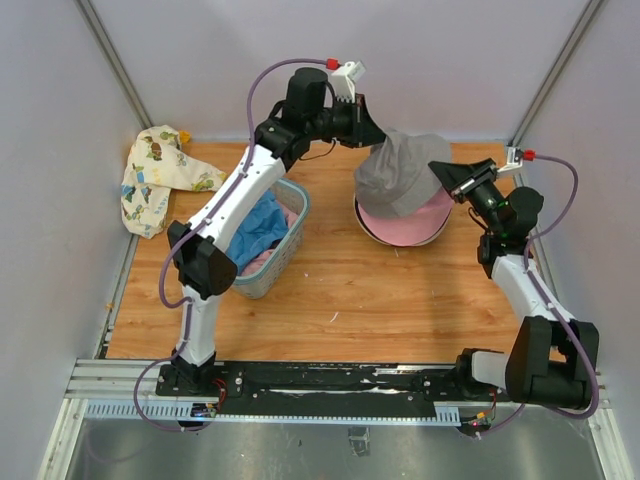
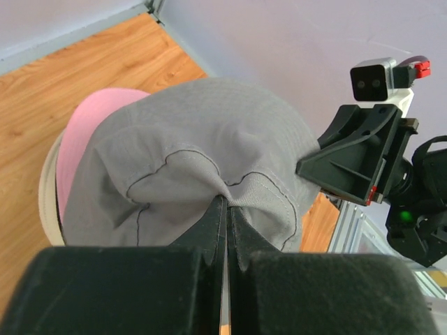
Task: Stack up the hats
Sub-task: Stack the hat on the hat.
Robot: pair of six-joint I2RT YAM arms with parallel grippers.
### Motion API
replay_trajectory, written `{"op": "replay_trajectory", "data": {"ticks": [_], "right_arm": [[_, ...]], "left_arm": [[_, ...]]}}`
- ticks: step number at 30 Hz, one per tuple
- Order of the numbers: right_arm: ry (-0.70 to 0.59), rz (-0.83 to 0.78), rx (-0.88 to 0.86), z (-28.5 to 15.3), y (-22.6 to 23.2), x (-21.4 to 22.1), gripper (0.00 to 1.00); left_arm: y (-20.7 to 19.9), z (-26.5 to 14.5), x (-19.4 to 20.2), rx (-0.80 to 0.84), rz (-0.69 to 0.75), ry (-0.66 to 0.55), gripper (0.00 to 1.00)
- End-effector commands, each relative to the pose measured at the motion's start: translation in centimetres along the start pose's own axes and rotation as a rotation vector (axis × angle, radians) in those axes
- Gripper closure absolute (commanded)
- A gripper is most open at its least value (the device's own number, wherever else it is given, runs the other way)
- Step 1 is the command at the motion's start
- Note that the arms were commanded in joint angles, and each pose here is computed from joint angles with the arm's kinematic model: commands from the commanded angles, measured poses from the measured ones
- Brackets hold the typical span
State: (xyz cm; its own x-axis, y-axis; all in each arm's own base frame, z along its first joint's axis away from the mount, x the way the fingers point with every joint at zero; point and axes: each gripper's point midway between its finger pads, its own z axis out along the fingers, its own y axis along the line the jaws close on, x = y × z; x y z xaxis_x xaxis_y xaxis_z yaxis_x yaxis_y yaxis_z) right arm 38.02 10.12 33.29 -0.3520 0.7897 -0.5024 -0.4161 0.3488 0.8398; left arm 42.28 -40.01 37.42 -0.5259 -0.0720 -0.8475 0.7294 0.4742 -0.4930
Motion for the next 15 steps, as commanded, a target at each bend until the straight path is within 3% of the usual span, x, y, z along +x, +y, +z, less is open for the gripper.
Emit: {"op": "replay_trajectory", "data": {"ticks": [1, 4, 8, 12, 15], "right_arm": [[-0.032, -0.010, -0.024, -1.7, -0.2, -0.6, 0.83], [-0.055, 0.007, -0.012, -2.6, -1.2, -1.0, 0.83], [-0.071, 0.016, 0.004, -3.5, -1.9, -1.4, 0.83], [-0.083, 0.027, 0.000, -4.0, -2.3, -1.6, 0.83], [-0.091, 0.040, 0.004, -4.5, -2.9, -1.6, 0.83]], "left_arm": [[-1.6, 1.1, -0.5, 0.048, 0.039, -0.020, 0.99], [-2.1, 2.1, -0.2, 0.071, 0.036, -0.015, 0.97], [-1.9, 2.5, -0.1, 0.059, 0.025, -0.022, 0.62], [-1.1, 1.9, -0.2, 0.005, 0.026, -0.047, 0.47], [0.0, 1.2, -0.3, -0.055, 0.018, -0.069, 0.42]]}}
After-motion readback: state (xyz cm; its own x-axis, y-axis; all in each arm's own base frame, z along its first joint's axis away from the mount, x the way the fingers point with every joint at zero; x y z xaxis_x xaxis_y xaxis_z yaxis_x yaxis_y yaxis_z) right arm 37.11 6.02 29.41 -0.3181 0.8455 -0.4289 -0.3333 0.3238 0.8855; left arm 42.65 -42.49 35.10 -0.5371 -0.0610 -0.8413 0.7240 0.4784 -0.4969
